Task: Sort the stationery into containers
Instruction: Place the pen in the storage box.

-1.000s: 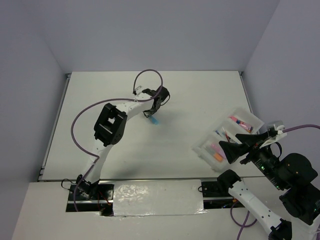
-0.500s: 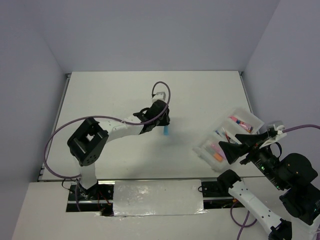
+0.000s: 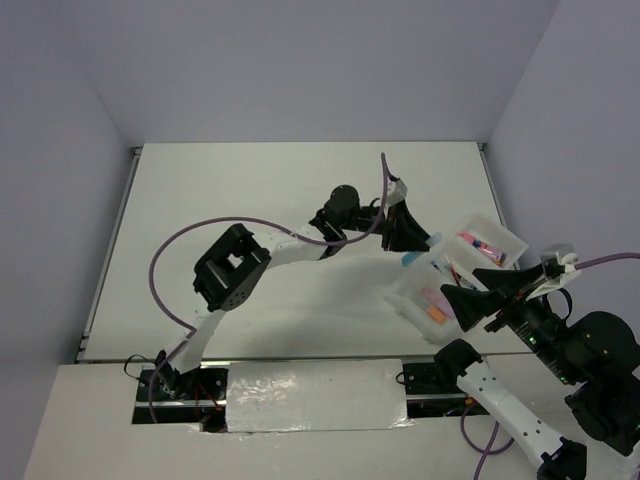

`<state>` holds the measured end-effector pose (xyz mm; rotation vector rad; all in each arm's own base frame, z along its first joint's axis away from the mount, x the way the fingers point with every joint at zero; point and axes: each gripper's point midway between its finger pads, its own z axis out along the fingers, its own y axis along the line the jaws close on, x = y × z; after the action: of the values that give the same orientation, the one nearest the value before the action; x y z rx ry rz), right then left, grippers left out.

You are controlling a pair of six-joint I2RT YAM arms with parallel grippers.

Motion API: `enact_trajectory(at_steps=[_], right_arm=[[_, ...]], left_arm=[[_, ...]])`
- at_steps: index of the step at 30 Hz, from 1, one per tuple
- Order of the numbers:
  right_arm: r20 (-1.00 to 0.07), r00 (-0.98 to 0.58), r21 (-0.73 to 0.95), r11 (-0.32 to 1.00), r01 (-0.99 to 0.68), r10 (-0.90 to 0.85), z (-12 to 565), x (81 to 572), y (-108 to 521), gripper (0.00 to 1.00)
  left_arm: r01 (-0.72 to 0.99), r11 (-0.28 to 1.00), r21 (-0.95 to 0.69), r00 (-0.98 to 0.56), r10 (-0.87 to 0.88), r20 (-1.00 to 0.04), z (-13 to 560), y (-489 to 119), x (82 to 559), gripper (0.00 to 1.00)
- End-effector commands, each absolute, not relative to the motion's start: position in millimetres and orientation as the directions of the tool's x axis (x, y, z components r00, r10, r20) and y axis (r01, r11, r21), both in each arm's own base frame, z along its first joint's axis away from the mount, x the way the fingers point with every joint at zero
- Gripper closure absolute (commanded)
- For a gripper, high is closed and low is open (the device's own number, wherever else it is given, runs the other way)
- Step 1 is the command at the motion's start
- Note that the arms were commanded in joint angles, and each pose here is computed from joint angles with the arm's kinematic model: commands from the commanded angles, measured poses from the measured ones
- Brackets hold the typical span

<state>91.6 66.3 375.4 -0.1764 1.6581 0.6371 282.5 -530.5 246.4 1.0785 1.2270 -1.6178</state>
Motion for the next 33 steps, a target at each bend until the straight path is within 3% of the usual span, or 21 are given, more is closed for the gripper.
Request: enact_trajectory(at_steps=[1, 12, 17, 19, 21, 22, 24, 26, 30, 32, 33], right_arm=[[-0.952, -0.170, 0.307, 0.826, -0.473, 0.256, 390, 85, 63, 0.10], [-0.954, -0.159, 0.299, 0.833, -0.465, 0.254, 391, 81, 57, 0.10], [-0.953, -0.166, 0.304, 0.830, -0.469, 0.255, 389, 82, 60, 0.10], [-0.952, -0.167, 0.305, 0.829, -0.468, 0.256, 389, 83, 60, 0.10], [-0.952, -0.172, 0.304, 0.829, -0.470, 0.251, 389, 84, 61, 0.10], [-0.952, -0.173, 0.304, 0.829, -0.469, 0.251, 389, 84, 61, 0.11], [-0.952, -0.172, 0.305, 0.829, -0.468, 0.253, 389, 85, 62, 0.11], [-0.952, -0.174, 0.303, 0.830, -0.467, 0.250, 389, 86, 62, 0.11], [-0.953, -0.170, 0.301, 0.827, -0.474, 0.249, 393, 87, 64, 0.11], [-0.954, -0.170, 0.299, 0.829, -0.472, 0.247, 394, 88, 64, 0.11], [-0.955, -0.166, 0.296, 0.830, -0.473, 0.246, 395, 89, 64, 0.11]], left_arm=[[0.873, -0.487, -0.022, -0.120, -0.170, -0.978, 269, -538, 217, 0.98], [0.896, -0.442, 0.042, 0.043, -0.008, -0.999, 210, -575, 205, 0.84], [0.916, -0.399, 0.053, 0.065, 0.015, -0.998, 196, -579, 213, 0.71], [0.927, -0.371, 0.048, 0.061, 0.023, -0.998, 193, -580, 218, 0.58], [0.938, -0.342, 0.055, 0.068, 0.024, -0.997, 193, -582, 223, 0.39], [0.942, -0.331, 0.057, 0.068, 0.023, -0.997, 194, -582, 225, 0.34], [0.948, -0.311, 0.064, 0.071, 0.011, -0.997, 204, -584, 228, 0.01], [0.954, -0.286, 0.086, 0.084, -0.017, -0.996, 223, -581, 229, 0.01], [0.982, -0.118, 0.146, 0.142, -0.041, -0.989, 253, -567, 251, 0.01], [0.986, 0.028, 0.166, 0.167, -0.078, -0.983, 290, -550, 268, 0.01], [0.975, 0.184, 0.121, 0.134, -0.058, -0.989, 287, -534, 296, 0.01]])
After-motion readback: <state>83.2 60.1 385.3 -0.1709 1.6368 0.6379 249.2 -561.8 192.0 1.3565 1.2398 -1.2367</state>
